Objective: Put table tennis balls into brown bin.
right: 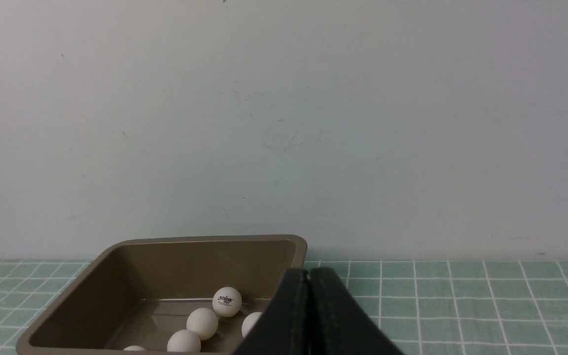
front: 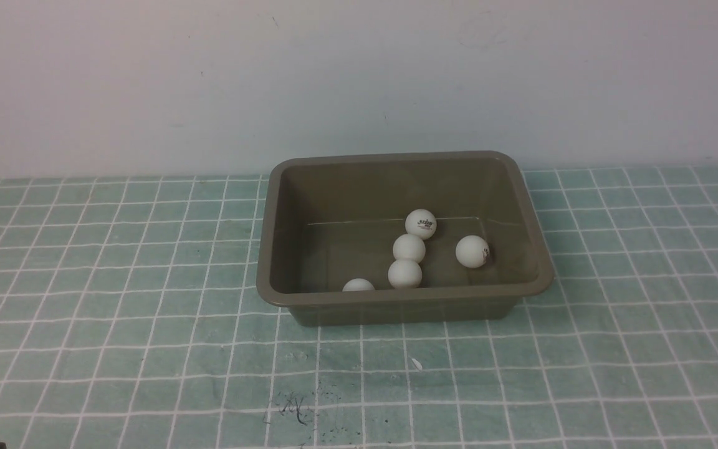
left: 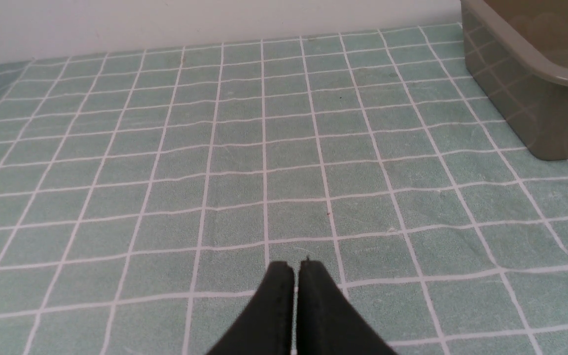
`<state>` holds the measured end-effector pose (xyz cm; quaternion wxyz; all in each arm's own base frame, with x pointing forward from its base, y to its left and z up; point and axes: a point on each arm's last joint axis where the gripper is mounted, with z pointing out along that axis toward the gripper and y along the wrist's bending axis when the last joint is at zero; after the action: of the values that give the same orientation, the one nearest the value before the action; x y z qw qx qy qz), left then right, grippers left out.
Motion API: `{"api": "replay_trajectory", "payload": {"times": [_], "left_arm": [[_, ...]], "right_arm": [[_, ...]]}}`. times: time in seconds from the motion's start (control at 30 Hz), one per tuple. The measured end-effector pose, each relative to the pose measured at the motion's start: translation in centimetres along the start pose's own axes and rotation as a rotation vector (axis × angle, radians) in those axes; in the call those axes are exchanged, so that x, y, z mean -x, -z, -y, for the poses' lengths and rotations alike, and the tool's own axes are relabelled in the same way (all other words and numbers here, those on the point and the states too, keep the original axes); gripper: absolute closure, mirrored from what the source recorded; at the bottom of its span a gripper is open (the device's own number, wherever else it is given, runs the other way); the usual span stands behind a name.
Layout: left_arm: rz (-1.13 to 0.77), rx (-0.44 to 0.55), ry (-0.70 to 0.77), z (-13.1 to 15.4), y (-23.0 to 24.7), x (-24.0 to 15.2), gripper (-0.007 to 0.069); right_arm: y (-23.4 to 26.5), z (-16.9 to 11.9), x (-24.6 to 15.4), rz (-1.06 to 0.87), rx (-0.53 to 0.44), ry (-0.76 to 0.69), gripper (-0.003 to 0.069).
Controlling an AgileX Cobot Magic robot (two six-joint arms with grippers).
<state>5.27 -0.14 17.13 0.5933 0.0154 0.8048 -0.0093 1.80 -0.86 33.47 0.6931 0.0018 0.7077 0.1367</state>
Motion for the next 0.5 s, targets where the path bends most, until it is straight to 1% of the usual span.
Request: {"api": "replay_trajectory", "payload": {"times": [0.07, 0.23, 0.37, 0.47, 0.5], "left_arm": [[0.000, 0.000, 0.000, 0.0, 0.0, 0.0, 0.0630], [0.000, 0.000, 0.000, 0.0, 0.0, 0.0, 0.0630], [-0.001, 0.000, 0.000, 0.0, 0.0, 0.0, 0.0630], [-0.001, 0.000, 0.000, 0.0, 0.0, 0.0, 0.0630], [-0.001, 0.000, 0.000, 0.0, 0.0, 0.0, 0.0630]], "right_arm": [[-0.1, -0.2, 0.0, 0.014, 0.021, 0.009, 0.0673], [-0.7, -1.3, 0.1, 0.085, 0.151, 0.077, 0.0673], [-1.0, -1.7, -0.3, 0.119, 0.187, 0.099, 0.0673], [-1.4, -1.6, -1.1, 0.110, 0.185, 0.125, 0.0673], [-1.7, -1.4, -2.1, 0.092, 0.176, 0.145, 0.0673]]}}
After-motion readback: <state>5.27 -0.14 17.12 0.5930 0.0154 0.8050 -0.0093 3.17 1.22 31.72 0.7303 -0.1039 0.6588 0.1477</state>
